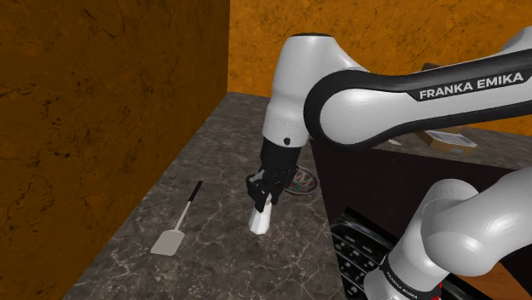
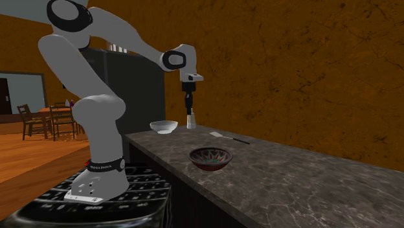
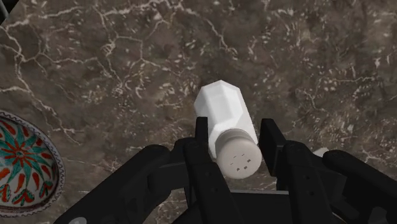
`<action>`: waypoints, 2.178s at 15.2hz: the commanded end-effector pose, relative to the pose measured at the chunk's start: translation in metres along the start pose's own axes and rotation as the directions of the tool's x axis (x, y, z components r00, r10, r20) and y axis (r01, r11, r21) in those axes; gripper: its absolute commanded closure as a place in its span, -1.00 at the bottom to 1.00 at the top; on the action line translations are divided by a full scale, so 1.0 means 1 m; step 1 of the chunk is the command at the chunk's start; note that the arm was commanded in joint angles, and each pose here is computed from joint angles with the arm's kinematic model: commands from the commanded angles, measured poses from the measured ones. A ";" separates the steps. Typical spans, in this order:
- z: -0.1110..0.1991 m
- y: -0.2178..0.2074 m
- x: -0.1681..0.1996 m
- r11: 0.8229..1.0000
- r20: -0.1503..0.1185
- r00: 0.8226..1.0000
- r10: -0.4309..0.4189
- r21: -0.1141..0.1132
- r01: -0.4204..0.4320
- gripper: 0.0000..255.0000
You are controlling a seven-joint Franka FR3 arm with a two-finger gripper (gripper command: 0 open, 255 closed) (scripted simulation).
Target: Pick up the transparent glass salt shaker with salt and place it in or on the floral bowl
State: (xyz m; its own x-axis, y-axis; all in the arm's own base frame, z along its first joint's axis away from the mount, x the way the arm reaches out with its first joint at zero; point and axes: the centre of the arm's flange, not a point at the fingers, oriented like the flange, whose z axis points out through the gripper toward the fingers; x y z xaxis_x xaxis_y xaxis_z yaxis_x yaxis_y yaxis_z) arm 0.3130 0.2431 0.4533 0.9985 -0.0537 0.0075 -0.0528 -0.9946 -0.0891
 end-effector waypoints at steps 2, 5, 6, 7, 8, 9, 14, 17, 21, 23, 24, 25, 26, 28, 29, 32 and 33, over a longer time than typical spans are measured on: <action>-0.016 -0.001 0.000 1.000 0.000 1.000 0.000 0.000 0.000 1.00; -0.032 -0.003 0.000 1.000 0.000 1.000 0.000 0.000 0.000 1.00; -0.032 -0.003 0.000 1.000 0.000 1.000 0.000 0.000 0.000 1.00; -0.035 0.009 0.005 1.000 0.000 1.000 0.000 0.000 0.000 1.00; -0.038 0.021 0.009 1.000 0.000 1.000 0.000 0.000 0.000 1.00; -0.041 0.033 0.014 1.000 0.000 1.000 0.000 0.000 0.000 1.00; -0.054 0.094 0.037 1.000 0.000 1.000 0.000 0.000 0.000 1.00; -0.063 0.130 0.051 1.000 0.000 1.000 0.000 0.000 0.000 1.00; -0.074 0.178 0.069 1.000 0.000 1.000 0.000 0.000 0.000 1.00; -0.079 0.202 0.078 1.000 0.000 1.000 0.000 0.000 0.000 1.00; -0.082 0.214 0.083 1.000 0.000 1.000 0.000 0.000 0.000 1.00; -0.085 0.226 0.087 1.000 0.000 1.000 0.000 0.000 0.000 1.00; -0.088 0.238 0.092 1.000 0.000 1.000 0.000 0.000 0.000 1.00; -0.093 0.263 0.101 1.000 0.000 1.000 0.000 0.000 0.000 1.00; -0.096 0.276 0.106 1.000 0.000 1.000 0.000 0.000 0.000 1.00; -0.080 0.277 0.106 1.000 0.000 1.000 0.000 0.000 0.000 1.00; -0.075 0.277 0.106 1.000 0.000 1.000 0.000 0.000 0.000 1.00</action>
State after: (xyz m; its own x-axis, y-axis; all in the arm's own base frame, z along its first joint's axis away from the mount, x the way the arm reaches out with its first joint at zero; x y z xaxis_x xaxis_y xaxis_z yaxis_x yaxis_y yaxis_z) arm 0.4039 -0.0442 0.5092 0.9985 -0.0541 0.0067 -0.0533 -0.9946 -0.0890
